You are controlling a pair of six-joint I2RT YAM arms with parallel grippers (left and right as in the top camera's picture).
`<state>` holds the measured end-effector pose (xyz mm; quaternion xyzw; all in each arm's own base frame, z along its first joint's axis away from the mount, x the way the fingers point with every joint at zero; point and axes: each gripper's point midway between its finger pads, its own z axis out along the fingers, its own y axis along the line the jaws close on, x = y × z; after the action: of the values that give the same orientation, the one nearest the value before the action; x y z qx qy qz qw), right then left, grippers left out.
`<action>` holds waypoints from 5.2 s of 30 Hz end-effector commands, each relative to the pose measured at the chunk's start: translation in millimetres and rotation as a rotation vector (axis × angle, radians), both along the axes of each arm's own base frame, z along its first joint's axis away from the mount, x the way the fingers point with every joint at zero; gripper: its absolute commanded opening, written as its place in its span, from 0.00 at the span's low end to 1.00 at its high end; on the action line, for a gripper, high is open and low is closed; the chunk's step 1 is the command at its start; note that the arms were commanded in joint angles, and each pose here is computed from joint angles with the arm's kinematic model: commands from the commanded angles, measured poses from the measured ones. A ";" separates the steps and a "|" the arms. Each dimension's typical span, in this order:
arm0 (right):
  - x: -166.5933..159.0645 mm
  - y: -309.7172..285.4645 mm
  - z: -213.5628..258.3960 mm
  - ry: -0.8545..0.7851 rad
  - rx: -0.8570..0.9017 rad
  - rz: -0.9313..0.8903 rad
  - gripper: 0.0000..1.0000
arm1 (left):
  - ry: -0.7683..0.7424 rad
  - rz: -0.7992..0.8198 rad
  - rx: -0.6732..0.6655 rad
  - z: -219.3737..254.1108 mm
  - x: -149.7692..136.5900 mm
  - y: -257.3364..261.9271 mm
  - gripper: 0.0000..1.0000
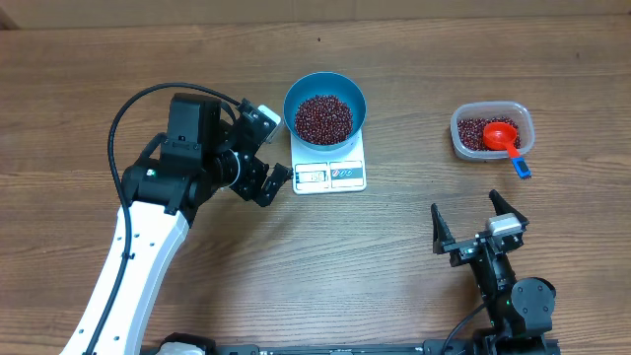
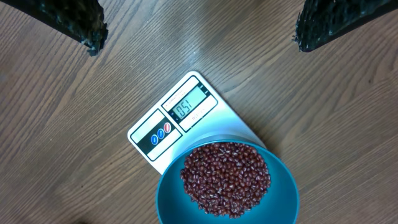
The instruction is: Scoop item into bowl and weigh 150g on scale
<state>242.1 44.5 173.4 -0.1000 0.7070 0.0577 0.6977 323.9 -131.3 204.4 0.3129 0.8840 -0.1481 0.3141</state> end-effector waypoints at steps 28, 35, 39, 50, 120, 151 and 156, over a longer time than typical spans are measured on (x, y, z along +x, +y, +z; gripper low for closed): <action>-0.1 0.0 -1.3 -0.004 0.007 -0.003 1.00 | -0.036 -0.003 -0.002 9.9 1.7 0.5 1.00; -0.1 0.0 -1.3 -0.004 0.007 -0.003 1.00 | -0.128 -0.002 -0.020 32.2 5.0 0.0 1.00; -0.1 0.0 -1.3 -0.004 0.007 -0.003 1.00 | -0.214 0.035 0.003 54.7 1.0 10.0 1.00; -0.1 0.0 -1.3 -0.004 0.007 -0.003 1.00 | -0.480 0.294 0.025 66.7 -21.4 57.7 1.00; -0.1 0.0 -1.3 -0.004 0.007 -0.003 1.00 | -0.823 0.609 -0.093 -48.0 -77.8 131.5 1.00; -0.1 0.0 -1.3 -0.004 0.007 -0.003 1.00 | -0.823 0.609 -0.093 -48.1 -77.8 131.5 1.00; -0.1 0.0 -1.2 -0.005 0.007 -0.003 1.00 | -0.823 0.609 -0.093 -48.1 -77.8 131.5 1.00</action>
<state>242.0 44.5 173.6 -0.0997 0.7068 0.0577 0.6980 246.2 -3.4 157.2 0.0694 0.7311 0.0428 0.6774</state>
